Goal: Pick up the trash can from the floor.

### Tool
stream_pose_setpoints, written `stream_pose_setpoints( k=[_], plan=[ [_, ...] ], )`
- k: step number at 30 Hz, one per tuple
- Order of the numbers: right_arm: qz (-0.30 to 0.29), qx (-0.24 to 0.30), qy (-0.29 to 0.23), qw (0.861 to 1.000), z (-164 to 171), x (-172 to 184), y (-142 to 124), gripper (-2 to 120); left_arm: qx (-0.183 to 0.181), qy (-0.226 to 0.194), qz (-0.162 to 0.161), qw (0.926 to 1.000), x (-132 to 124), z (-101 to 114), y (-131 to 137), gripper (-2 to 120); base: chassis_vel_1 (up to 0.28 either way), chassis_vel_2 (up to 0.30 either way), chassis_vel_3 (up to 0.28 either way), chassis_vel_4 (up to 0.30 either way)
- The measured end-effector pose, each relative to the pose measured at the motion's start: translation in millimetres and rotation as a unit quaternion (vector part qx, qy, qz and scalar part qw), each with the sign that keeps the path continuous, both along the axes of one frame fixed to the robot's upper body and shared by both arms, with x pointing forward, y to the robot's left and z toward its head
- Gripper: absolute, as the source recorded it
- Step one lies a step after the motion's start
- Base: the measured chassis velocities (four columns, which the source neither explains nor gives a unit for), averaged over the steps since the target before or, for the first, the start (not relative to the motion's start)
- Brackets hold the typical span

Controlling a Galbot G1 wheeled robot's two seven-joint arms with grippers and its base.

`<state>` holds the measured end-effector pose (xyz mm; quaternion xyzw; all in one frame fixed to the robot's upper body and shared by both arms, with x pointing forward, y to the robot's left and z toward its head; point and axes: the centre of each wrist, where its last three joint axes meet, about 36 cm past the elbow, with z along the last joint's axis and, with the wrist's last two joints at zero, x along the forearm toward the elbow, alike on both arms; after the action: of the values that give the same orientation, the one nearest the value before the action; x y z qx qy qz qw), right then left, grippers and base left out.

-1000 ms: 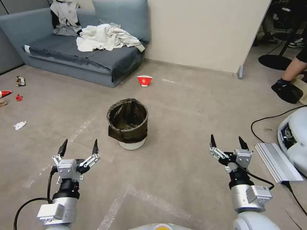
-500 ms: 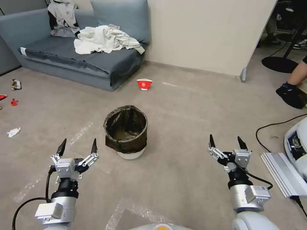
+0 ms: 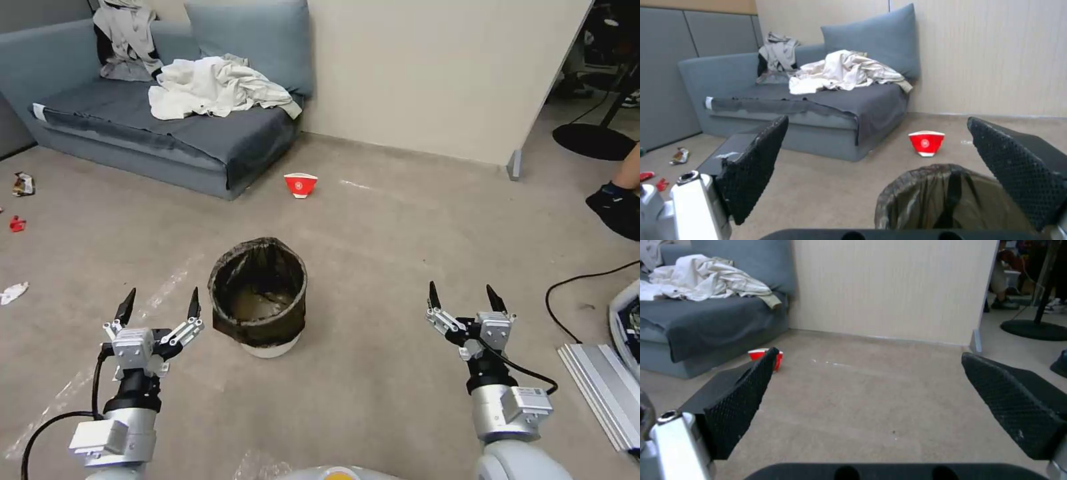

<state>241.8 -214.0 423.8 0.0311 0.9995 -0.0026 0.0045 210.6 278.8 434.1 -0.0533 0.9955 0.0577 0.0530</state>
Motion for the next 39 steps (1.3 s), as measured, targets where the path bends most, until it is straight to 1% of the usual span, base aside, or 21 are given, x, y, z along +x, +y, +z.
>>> stream_pose_setpoints(
  k=[6,9,10,11,14,15,17,19,20,23,24,25,27,28,29,31,32,33,35,37,39],
  plan=[
    [0.0,0.0,-0.001,1.0,0.2,0.3,0.0,100,-0.002,0.011,0.004,0.9999,3.0,0.4,2.1,100,-0.129,0.125,0.129,-0.129],
    [0.001,0.0,0.004,1.0,-1.2,0.6,0.3,100,-0.026,0.041,-0.001,0.9988,18.4,7.3,6.1,100,-0.101,0.114,0.103,-0.098],
    [0.001,0.0,0.004,1.0,-1.2,0.6,0.3,100,-0.026,0.041,-0.001,0.9988,18.4,7.3,6.1,100,-0.065,0.095,0.08,-0.084],
    [0.002,0.0,0.007,1.0,-2.2,0.6,0.3,100,-0.033,0.05,-0.006,0.9982,22.3,9.5,7.1,100,-0.065,0.095,0.045,-0.061],
    [0.004,-0.001,0.014,1.0,-4.5,-0.8,-0.7,100,-0.06,0.1,-0.016,0.993,35.6,17.8,9.7,100,0.0,0.0,0.0,0.0],
    [0.004,-0.001,0.014,1.0,-4.5,-0.8,-0.7,100,-0.06,0.1,-0.016,0.993,35.6,17.8,9.7,100,0.0,0.0,0.0,0.0],
    [0.004,-0.002,0.019,1.0,-6.8,-1.4,-1.4,100,-0.07,0.148,-0.019,0.9864,46.0,24.9,11.3,100,0.0,0.0,0.0,0.0],
    [0.003,-0.002,0.025,1.0,-8.3,-1.6,-1.5,100,-0.079,0.174,-0.021,0.9813,56.2,30.0,11.8,100,0.0,0.0,0.0,0.0],
    [0.003,-0.002,0.025,1.0,-8.3,-1.6,-1.5,100,-0.079,0.174,-0.021,0.9813,56.2,30.0,11.8,100,0.0,0.0,0.0,0.0],
    [0.0,0.001,0.033,0.999,-10.7,-1.9,0.2,100,-0.091,0.214,-0.01,0.9724,72.4,32.9,13.3,100,0.0,0.0,0.0,0.0],
    [0.0,0.001,0.033,0.999,-10.7,-1.9,0.2,100,-0.091,0.214,-0.01,0.9724,72.4,32.9,13.3,100,0.0,0.0,0.0,0.0],
    [0.0,0.001,0.035,0.999,-11.5,-2.0,0.7,100,-0.097,0.228,-0.007,0.9687,76.6,33.2,14.1,100,0.0,0.0,0.0,0.0],
    [-0.002,0.001,0.038,0.999,-12.6,-2.4,0.8,100,-0.124,0.269,0.003,0.9552,88.2,30.9,17.0,100,0.0,0.0,0.0,0.0],
    [-0.001,0.0,0.039,0.999,-12.7,-2.5,0.2,100,-0.132,0.286,0.005,0.9493,93.6,28.7,18.7,100,0.0,0.0,0.0,0.0],
    [-0.001,0.0,0.039,0.999,-12.7,-2.5,0.2,100,-0.132,0.286,0.005,0.9493,93.6,28.7,18.7,100,0.0,0.0,0.0,0.0],
    [-0.001,-0.006,0.042,0.999,-12.5,-2.3,-3.2,100,-0.139,0.316,0.007,0.9387,105.2,20.5,22.8,100,0.0,0.0,0.0,0.0],
    [-0.001,-0.008,0.043,0.999,-12.4,-2.1,-4.4,100,-0.141,0.325,0.007,0.9352,109.4,16.7,23.9,100,0.0,0.0,0.0,0.0],
    [-0.001,-0.008,0.043,0.999,-12.4,-2.1,-4.4,100,-0.141,0.325,0.007,0.9352,109.4,16.7,23.9,100,0.0,0.0,0.0,0.0],
    [0.0,-0.01,0.047,0.999,-14.1,-2.2,-5.5,100,-0.14,0.34,0.009,0.9297,118.3,7.8,25.5,100,0.0,0.0,0.0,0.0],
    [0.0,-0.01,0.05,0.999,-16.2,-2.5,-5.5,100,-0.14,0.349,0.013,0.9266,125.3,1.2,26.2,100,0.0,0.0,0.0,0.0],
    [0.0,-0.01,0.05,0.999,-16.5,-2.6,-5.4,100,-0.14,0.351,0.014,0.9259,126.8,-0.1,26.3,100,0.0,0.0,0.0,0.0]
  ],
)
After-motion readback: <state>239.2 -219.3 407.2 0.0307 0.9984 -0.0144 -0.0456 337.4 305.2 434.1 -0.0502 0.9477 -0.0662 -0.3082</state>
